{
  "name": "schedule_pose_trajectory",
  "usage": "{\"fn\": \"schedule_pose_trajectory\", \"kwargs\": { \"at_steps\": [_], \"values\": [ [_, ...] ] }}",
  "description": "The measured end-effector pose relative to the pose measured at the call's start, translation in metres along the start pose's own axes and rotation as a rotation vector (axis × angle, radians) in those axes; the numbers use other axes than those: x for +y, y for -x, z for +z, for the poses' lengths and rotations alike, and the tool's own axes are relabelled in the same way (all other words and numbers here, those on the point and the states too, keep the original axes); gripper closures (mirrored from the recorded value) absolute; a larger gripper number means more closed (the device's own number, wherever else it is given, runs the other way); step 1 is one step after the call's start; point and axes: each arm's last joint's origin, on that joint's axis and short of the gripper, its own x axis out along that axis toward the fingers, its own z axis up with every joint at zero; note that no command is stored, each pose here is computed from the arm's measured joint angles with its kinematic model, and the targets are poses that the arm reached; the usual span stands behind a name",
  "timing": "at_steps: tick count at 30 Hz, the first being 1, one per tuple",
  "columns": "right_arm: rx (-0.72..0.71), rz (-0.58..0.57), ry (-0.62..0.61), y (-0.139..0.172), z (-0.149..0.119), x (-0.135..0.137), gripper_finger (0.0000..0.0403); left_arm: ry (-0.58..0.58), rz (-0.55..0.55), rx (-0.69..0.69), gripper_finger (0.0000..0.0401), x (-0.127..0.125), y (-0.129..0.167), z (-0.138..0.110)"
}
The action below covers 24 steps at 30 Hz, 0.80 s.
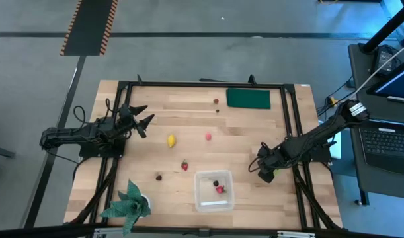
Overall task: Pick and placing Produce into tupperware
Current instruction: Put the green star fruit into the transparent bin
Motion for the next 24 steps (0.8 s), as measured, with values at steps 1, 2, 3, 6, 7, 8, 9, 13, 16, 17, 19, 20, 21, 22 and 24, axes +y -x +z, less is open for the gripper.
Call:
{"fn": "schedule_pose_trajectory", "kwargs": {
  "at_steps": [1, 2, 3, 6, 7, 8, 9, 13, 16, 17, 19, 20, 21, 22, 24],
  "values": [
    [-0.001, 0.002, 0.000, 0.0000, 0.0001, 0.0002, 0.0056, 0.000, 0.000, 0.000, 0.0120, 0.0000, 0.0000, 0.0000],
    [-0.002, 0.005, 0.000, 0.0000, 0.0003, 0.0005, 0.0056, 0.000, 0.000, 0.000, 0.0120, 0.0000, 0.0000, 0.0000],
    [-0.003, 0.008, 0.000, 0.0000, 0.0004, 0.0008, 0.0056, 0.000, 0.000, 0.000, 0.0120, 0.0000, 0.0000, 0.0000],
    [-0.003, 0.015, 0.001, 0.0000, 0.0005, 0.0014, 0.0056, 0.000, 0.000, 0.000, 0.0120, 0.0000, 0.0000, 0.0000],
    [-0.003, 0.015, 0.001, 0.0000, 0.0005, 0.0013, 0.0056, 0.000, 0.000, 0.000, 0.0120, 0.0000, 0.0000, 0.0000],
    [-0.003, 0.015, 0.001, 0.0000, 0.0005, 0.0013, 0.0056, 0.000, 0.000, 0.000, 0.0120, 0.0000, 0.0000, 0.0000],
    [-0.004, 0.015, 0.001, 0.0000, 0.0006, 0.0014, 0.0056, 0.000, 0.000, 0.000, 0.0120, 0.0000, 0.0000, 0.0000],
    [-0.001, 0.016, -0.002, 0.0000, 0.0005, 0.0014, 0.0056, 0.000, 0.000, 0.000, 0.0120, 0.0000, 0.0000, 0.0000],
    [0.001, 0.012, -0.001, 0.0000, 0.0003, 0.0010, 0.0056, 0.000, 0.000, 0.000, 0.0120, 0.0000, 0.0000, 0.0000],
    [0.003, 0.008, -0.002, 0.0000, 0.0001, 0.0006, 0.0056, 0.000, 0.000, 0.000, 0.0120, 0.0000, 0.0000, 0.0000],
    [0.006, 0.001, -0.004, 0.0000, -0.0002, -0.0001, 0.0058, 0.000, 0.000, 0.000, 0.0120, 0.0000, 0.0000, 0.0000],
    [0.007, -0.002, -0.008, 0.0000, -0.0003, -0.0004, 0.0061, 0.000, 0.000, 0.000, 0.0120, 0.0000, 0.0000, 0.0000],
    [0.009, -0.006, -0.015, 0.0000, -0.0004, -0.0008, 0.0067, 0.000, 0.000, 0.000, 0.0120, 0.0000, 0.0000, 0.0000],
    [0.010, -0.009, -0.023, 0.0000, -0.0006, -0.0010, 0.0074, 0.000, 0.000, 0.000, 0.0120, 0.0000, 0.0000, 0.0000],
    [0.010, -0.009, -0.025, 0.0000, -0.0006, -0.0011, 0.0092, 0.000, 0.000, -0.001, 0.0120, 0.0000, 0.0000, 0.0001]
  ]
}}
